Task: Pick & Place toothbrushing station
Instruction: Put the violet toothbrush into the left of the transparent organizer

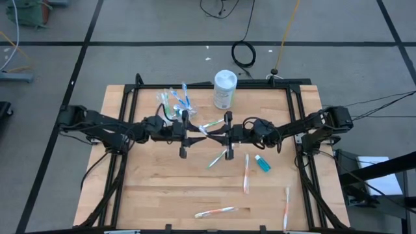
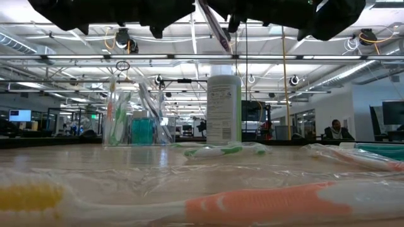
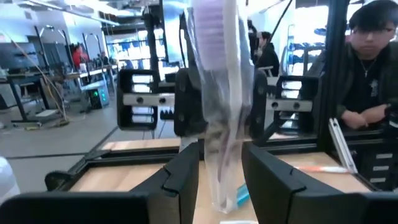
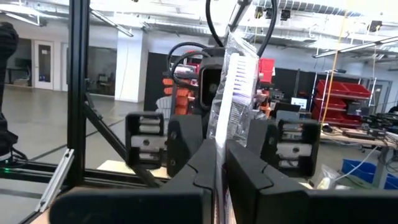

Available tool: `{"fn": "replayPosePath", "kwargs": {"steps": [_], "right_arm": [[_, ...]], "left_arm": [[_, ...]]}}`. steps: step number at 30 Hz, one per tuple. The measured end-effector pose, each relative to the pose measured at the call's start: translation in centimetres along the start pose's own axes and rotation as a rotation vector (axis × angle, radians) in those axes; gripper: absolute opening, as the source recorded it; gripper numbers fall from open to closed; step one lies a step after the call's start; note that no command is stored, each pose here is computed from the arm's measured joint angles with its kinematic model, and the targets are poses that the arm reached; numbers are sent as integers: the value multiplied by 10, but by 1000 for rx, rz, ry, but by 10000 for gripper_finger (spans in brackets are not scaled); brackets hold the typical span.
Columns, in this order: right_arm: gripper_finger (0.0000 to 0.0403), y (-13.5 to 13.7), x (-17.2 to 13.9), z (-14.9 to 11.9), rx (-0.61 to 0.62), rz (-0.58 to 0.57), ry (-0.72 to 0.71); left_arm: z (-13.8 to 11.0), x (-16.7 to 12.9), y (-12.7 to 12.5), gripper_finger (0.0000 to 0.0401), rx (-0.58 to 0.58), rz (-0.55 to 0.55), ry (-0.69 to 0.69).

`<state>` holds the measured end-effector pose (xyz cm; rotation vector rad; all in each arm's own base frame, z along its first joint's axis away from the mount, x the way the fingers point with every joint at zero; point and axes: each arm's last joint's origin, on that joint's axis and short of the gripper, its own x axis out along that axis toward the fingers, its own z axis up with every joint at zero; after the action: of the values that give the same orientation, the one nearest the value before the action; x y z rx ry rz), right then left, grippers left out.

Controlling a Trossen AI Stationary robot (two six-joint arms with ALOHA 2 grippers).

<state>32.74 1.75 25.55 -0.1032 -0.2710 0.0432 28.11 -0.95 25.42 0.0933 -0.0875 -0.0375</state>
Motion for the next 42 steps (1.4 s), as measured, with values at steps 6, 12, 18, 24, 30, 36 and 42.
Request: {"fn": "replayPosePath", "kwargs": {"steps": [6, 12, 18, 24, 30, 36, 42], "right_arm": [[12, 1, 13, -3, 22, 1, -1], [12, 3, 33, -13, 18, 13, -3], [12, 3, 34, -14, 16, 48, -20], [19, 3, 34, -14, 10, 45, 0], [47, 3, 34, -18, -98, 33, 43], [84, 5, 33, -24, -162, -36, 120], [112, 5, 27, -18, -190, -119, 247]], "left_arm": [[-2, 1, 0, 129, -23, -3, 6], [-6, 2, -2, 129, -28, -58, 18], [-7, 2, -2, 126, -39, -63, 29], [-7, 2, -2, 70, -41, -64, 33], [-10, 2, -2, 12, -42, -69, 61], [-16, 1, -2, 41, -48, -14, 127], [-6, -10, 4, 24, -38, 123, 184]]}}
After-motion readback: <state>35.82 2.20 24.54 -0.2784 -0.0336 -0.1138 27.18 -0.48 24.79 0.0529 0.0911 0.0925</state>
